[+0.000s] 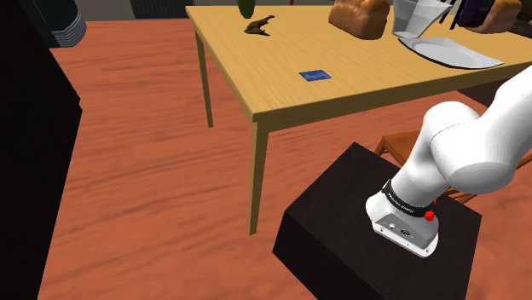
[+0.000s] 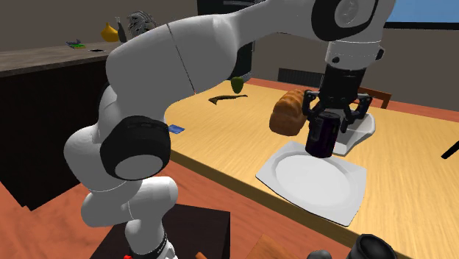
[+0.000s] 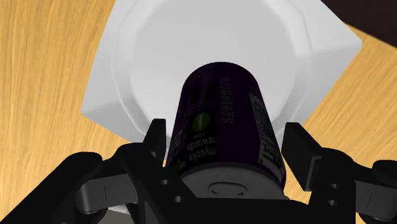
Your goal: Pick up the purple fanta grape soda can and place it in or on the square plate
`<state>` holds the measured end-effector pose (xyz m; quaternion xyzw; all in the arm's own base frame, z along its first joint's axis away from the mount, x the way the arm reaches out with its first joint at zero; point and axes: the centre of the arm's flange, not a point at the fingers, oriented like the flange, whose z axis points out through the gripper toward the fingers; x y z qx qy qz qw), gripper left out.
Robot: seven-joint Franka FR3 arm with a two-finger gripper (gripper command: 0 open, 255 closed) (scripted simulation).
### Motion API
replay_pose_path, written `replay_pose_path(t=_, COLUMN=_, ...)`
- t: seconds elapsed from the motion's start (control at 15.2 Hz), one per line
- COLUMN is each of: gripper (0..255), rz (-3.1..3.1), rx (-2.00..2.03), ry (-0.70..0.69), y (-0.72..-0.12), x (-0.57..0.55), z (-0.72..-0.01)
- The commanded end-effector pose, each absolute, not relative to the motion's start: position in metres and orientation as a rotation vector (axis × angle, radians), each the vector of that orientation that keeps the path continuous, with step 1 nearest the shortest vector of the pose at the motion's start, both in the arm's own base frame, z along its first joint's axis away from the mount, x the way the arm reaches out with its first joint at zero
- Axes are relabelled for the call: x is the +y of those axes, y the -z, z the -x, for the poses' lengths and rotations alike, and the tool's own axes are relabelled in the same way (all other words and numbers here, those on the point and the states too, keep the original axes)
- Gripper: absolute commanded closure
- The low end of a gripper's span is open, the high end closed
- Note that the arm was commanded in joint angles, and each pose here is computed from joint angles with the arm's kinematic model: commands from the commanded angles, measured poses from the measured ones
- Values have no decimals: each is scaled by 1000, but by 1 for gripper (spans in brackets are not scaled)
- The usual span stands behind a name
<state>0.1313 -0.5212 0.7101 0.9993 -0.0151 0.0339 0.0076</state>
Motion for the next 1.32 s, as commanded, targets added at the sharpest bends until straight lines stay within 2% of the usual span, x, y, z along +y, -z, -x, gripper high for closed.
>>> replay_pose_path(t=0.0, gripper=255, rz=-3122, rx=-46, ry=-104, y=-702, x=-525, z=-130)
replay_pose_path(t=0.99, gripper=255, rz=-3122, rx=-46, ry=-104, y=-621, x=-525, z=-130)
replay_pose_path(t=1.25, gripper=255, rz=-3122, rx=-46, ry=-104, y=-621, x=-525, z=-130)
